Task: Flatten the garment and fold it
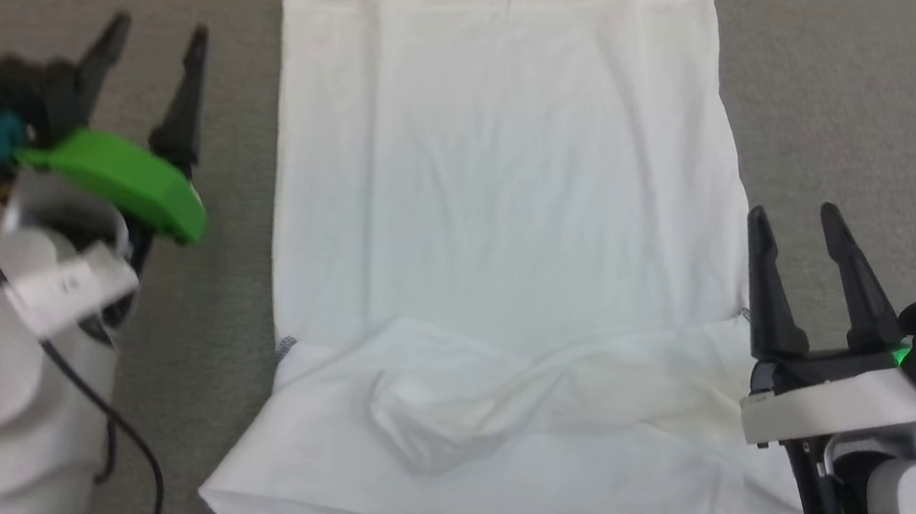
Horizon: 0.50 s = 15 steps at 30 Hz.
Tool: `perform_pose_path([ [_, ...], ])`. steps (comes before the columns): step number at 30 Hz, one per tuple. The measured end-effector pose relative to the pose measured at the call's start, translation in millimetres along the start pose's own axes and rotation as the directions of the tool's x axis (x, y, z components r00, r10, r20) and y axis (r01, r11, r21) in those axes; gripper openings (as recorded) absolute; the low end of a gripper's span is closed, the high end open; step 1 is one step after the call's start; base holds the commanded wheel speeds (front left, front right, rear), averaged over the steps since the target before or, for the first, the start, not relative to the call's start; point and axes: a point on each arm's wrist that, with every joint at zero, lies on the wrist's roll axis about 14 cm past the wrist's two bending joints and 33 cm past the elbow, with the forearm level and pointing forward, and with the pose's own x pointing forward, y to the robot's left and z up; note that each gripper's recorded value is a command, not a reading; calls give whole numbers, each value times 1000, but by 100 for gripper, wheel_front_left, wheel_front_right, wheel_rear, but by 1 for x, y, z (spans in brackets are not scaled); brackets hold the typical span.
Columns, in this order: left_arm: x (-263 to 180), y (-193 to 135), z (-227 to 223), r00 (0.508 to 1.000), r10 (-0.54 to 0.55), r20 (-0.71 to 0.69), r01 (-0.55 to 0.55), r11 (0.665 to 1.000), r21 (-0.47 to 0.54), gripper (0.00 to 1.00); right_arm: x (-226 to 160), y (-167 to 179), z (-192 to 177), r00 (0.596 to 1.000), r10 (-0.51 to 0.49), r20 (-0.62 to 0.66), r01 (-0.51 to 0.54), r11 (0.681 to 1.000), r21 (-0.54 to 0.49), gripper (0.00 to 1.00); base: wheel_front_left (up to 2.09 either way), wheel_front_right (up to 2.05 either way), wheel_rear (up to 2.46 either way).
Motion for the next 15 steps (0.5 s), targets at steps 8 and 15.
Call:
perform_pose_path([
  [8, 78, 0, -32, 972, -69, -226, 75, 997, 16, 100, 14, -28, -24, 997, -76, -24, 75, 997, -24, 100, 0, 0, 0],
  [15, 119, 2, -83, 855, -78, -513, 94, 996, 4, 100, 11, -47, -45, 990, -128, -67, 125, 991, -44, 100, 0, 0, 0],
])
